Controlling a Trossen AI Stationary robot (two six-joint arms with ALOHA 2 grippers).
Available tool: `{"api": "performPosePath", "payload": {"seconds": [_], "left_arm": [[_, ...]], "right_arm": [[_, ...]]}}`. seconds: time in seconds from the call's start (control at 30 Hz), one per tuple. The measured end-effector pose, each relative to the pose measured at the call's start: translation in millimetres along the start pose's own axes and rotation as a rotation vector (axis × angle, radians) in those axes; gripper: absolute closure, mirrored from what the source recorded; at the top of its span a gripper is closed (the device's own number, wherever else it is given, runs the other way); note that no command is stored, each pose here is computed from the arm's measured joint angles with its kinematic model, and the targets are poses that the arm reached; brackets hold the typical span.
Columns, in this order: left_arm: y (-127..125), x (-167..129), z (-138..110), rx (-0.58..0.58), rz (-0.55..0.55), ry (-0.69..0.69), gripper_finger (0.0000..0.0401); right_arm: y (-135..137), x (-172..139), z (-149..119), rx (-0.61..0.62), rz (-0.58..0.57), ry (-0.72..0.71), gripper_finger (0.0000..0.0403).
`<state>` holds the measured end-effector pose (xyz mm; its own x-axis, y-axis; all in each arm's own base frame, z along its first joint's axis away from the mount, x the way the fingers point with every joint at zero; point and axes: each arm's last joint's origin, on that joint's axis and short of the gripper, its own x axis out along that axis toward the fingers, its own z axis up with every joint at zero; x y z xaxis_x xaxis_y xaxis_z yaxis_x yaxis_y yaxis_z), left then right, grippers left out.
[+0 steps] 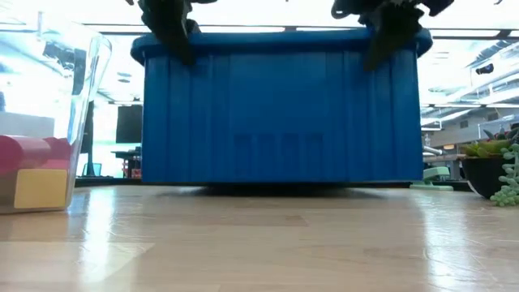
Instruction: Sort Items/Unsort Items
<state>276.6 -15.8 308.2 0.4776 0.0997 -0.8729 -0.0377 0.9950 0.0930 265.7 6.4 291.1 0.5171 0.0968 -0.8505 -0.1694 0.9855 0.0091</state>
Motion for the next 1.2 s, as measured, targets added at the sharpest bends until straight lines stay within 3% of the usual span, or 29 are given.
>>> {"api": "performPosePath", "payload": {"seconds": [0.17, 0.37, 0.5, 0.57, 0.7, 0.9, 1.03, 1.2], "left_arm": [[-4, 10, 1, 0.002, -0.027, 0.028, 0.0259], [-4, 6, 1, 0.034, -0.05, 0.05, 0.0201], [-1, -17, 7, 0.028, -0.049, 0.062, 0.0178], [1, -29, 9, 0.036, -0.011, 0.06, 0.0174], [14, -54, 7, 0.063, 0.172, -0.017, 0.0172], [44, -81, -1, -0.023, 0.349, -0.11, 0.0172], [59, -93, -2, -0.066, 0.405, -0.185, 0.0172], [74, -96, 2, -0.103, 0.488, -0.236, 0.0172]], "right_arm": [[4, 7, -4, 0.006, 0.005, 0.007, 0.0229], [0, -2, 1, 0.031, -0.078, 0.007, 0.0087], [-5, -30, 20, 0.04, -0.102, -0.06, 0.0044], [-11, -49, 32, 0.02, -0.162, -0.133, 0.004], [-36, -72, 47, -0.013, -0.352, -0.242, 0.0049], [-97, -87, 50, 0.089, -0.559, -0.386, 0.0071], [-145, -75, 45, 0.137, -0.608, -0.404, 0.0081], [-196, -39, 33, 0.165, -0.6, -0.342, 0.0087]]}}
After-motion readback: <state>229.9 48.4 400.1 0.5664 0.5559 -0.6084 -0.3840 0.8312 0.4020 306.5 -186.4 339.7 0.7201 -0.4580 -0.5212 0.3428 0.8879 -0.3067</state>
